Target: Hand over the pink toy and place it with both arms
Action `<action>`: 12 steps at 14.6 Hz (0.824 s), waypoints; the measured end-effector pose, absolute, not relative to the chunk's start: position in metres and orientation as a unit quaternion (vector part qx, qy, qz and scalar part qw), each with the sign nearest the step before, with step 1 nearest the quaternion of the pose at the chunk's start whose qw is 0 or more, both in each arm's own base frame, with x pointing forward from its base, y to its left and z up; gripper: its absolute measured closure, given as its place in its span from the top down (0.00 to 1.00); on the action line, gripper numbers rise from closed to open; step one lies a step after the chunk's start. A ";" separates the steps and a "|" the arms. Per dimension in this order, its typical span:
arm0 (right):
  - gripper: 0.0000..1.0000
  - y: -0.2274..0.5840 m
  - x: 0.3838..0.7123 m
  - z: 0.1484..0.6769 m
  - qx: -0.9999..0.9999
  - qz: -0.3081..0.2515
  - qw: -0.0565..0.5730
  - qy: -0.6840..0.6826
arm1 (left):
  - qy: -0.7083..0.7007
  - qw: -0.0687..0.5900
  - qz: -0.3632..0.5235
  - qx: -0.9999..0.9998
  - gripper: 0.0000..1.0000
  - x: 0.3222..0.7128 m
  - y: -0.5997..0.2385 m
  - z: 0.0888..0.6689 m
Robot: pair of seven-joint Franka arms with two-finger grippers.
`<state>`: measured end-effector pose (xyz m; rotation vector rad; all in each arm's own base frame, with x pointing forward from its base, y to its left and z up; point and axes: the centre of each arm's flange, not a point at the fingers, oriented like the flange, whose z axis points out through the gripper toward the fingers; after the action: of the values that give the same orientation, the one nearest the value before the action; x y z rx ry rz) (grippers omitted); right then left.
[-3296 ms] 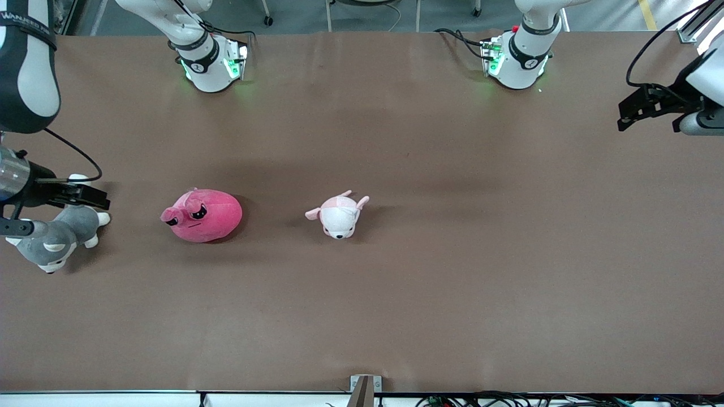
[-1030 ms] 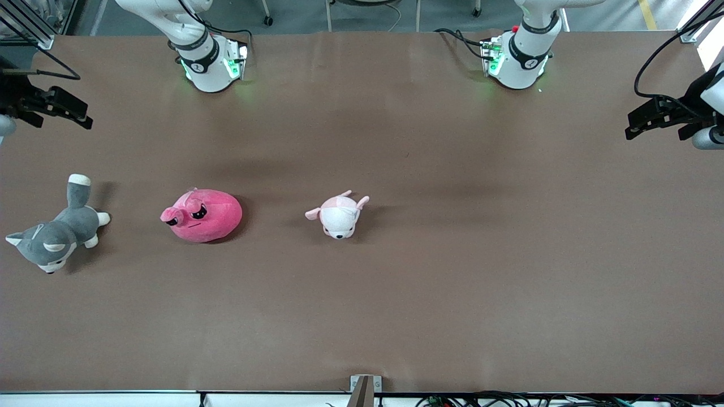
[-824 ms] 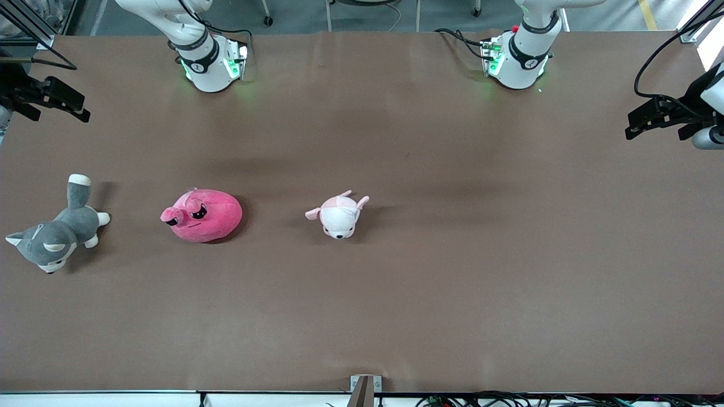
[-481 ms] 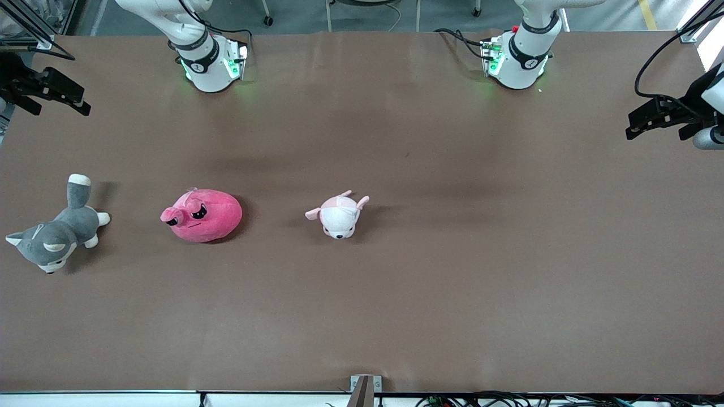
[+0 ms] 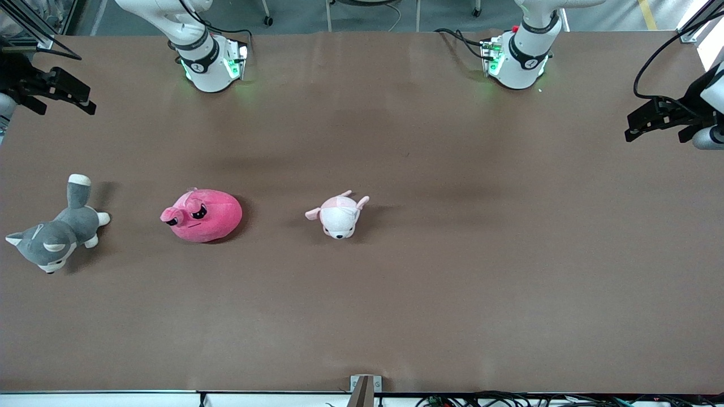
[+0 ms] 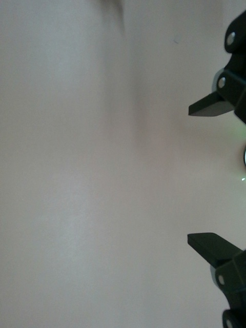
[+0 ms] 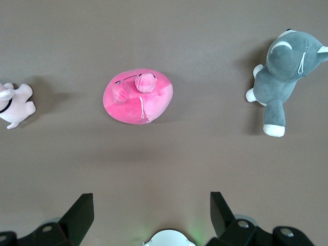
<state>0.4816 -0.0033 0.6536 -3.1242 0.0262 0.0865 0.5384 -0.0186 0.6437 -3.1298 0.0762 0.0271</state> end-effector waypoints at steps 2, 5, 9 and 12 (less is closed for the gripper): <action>1.00 0.000 0.481 0.654 -1.000 0.029 0.006 0.005 | 0.025 0.005 -0.002 -1.000 1.00 0.538 -0.019 0.653; 1.00 -0.002 0.481 0.654 -1.000 0.029 0.005 0.001 | 0.026 0.005 -0.005 -1.000 1.00 0.539 -0.020 0.656; 1.00 -0.007 0.481 0.654 -1.000 0.028 0.006 0.001 | 0.029 0.004 -0.005 -1.000 1.00 0.539 -0.024 0.656; 1.00 -0.010 0.481 0.654 -0.999 0.028 0.014 0.005 | 0.029 0.003 -0.005 -1.000 1.00 0.539 -0.024 0.656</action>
<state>0.4808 -0.0101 0.6541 -3.1124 0.0162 0.0877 0.5389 -0.0243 0.6557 -3.1338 0.0916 -0.0150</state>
